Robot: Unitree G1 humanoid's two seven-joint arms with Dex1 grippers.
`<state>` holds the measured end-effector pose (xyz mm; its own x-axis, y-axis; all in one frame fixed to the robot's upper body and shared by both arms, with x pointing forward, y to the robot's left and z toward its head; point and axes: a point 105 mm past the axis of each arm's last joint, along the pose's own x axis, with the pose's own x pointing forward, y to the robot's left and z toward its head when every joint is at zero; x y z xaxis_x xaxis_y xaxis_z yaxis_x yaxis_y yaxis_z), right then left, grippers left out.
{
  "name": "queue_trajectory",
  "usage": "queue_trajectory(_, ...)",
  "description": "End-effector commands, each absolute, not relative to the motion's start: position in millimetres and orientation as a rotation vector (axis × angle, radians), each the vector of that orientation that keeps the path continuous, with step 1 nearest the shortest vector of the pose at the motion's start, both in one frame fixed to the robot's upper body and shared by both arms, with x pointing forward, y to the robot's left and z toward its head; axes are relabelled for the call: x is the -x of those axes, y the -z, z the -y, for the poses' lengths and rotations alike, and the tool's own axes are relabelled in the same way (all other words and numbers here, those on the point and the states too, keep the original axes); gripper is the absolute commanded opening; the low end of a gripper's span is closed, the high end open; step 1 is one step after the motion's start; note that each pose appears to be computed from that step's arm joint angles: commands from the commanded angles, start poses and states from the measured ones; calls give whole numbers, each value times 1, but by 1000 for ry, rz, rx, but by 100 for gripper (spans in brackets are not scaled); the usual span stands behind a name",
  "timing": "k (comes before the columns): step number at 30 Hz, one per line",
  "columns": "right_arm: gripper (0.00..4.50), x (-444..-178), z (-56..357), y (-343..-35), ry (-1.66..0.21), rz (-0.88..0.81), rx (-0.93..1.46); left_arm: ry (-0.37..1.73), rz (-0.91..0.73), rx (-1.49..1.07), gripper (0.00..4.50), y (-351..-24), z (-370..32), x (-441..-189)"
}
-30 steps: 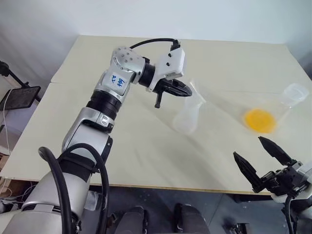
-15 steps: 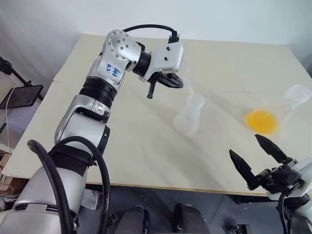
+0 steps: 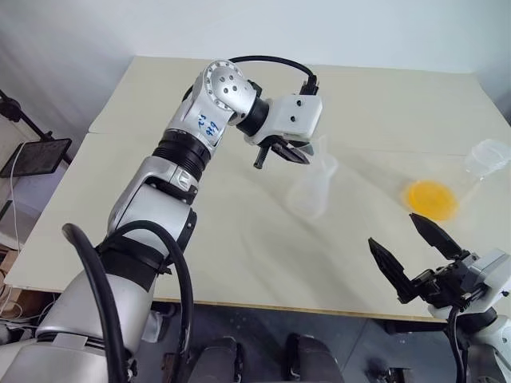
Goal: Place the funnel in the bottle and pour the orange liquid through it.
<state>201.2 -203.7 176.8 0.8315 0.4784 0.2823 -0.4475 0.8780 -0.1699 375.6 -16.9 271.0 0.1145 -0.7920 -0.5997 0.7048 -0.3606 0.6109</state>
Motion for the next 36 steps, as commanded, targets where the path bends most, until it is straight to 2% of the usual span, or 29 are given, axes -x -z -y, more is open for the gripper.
queue_trajectory(1,450,-199,200,-184,-504,347,121,1612,183,-1146,191,-292,26,-364)
queue_trajectory(9,450,-195,207,-181,-457,334,114,1675,196,-899,446,-294,4,-361)
queue_trajectory(13,450,-188,225,-181,-346,343,129,1665,237,-651,446,-282,-33,-363)
queue_trajectory(17,450,-175,258,-184,-158,371,134,1518,278,-482,446,-262,-79,-370)
queue_trajectory(22,450,-156,288,-186,31,395,154,1224,368,-299,446,-260,-135,-375)
queue_trajectory(25,450,-144,304,-178,132,379,150,1123,292,-248,446,-233,-166,-363)
queue_trajectory(32,450,-132,327,-166,262,368,109,1072,132,-189,446,-180,-192,-317)
queue_trajectory(33,450,-136,327,-165,252,364,106,1066,121,-189,446,-176,-193,-312)
queue_trajectory(36,450,-171,324,-186,165,413,92,1045,128,-152,446,-177,-191,-298)
